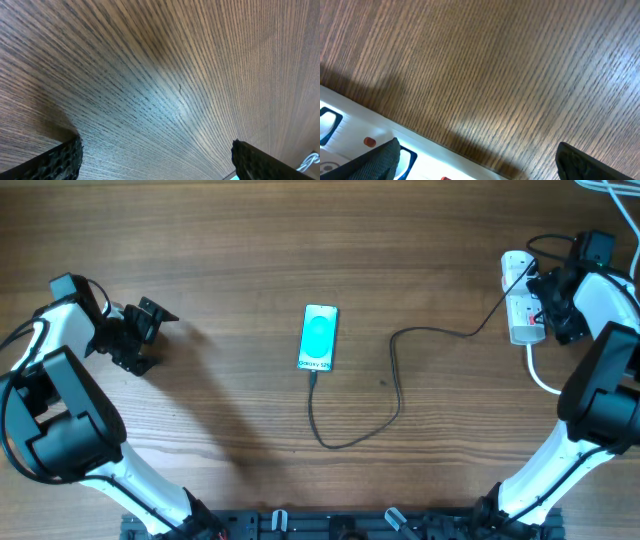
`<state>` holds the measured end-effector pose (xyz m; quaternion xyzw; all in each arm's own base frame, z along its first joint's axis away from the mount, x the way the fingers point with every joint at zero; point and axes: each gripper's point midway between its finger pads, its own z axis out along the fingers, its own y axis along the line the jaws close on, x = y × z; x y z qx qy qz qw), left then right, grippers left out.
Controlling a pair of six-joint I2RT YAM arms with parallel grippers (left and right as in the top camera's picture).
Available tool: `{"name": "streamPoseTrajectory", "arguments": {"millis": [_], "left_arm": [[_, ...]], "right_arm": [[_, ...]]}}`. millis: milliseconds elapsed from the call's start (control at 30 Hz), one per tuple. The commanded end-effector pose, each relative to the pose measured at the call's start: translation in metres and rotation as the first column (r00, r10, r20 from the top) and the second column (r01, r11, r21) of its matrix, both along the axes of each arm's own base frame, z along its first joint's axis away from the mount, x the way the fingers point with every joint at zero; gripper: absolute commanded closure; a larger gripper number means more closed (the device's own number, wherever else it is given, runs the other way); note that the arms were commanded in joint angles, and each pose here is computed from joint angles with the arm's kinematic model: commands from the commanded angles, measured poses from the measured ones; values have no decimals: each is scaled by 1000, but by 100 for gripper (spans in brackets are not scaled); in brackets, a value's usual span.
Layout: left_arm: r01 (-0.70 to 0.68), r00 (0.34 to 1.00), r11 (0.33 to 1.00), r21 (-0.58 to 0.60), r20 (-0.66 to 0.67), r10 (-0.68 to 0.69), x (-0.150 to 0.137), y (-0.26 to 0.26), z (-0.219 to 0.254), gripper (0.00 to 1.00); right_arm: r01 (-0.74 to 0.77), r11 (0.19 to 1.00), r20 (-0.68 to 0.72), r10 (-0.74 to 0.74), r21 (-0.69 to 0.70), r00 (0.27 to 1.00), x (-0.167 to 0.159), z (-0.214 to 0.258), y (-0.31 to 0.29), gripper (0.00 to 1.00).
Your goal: Plug charger to phone and switch on socket
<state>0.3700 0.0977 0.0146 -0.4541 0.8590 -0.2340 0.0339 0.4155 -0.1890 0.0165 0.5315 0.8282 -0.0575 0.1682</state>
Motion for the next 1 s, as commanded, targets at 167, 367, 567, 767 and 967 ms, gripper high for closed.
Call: {"name": "streamPoseTrajectory", "arguments": {"millis": [167,367,567,767,967], "left_arm": [[0,996,1000,29,-92,2,-18,2,-26,0],[0,996,1000,29,-92,2,-18,2,-26,0],[0,996,1000,29,-92,2,-18,2,-26,0],[0,996,1000,29,-92,2,-18,2,-26,0],[0,996,1000,29,-92,2,-18,2,-26,0]], "right_arm": [[-166,976,-50,174,138,983,-8,-25,35,0],[-201,967,-61,213,157,975,-11,-26,40,0],[-214,963,-76,229,162,970,-15,-27,41,0],[-249,952,-67,264,181,962,-14,-27,46,0],[-245,952,-69,261,185,963,-14,-27,46,0]]}}
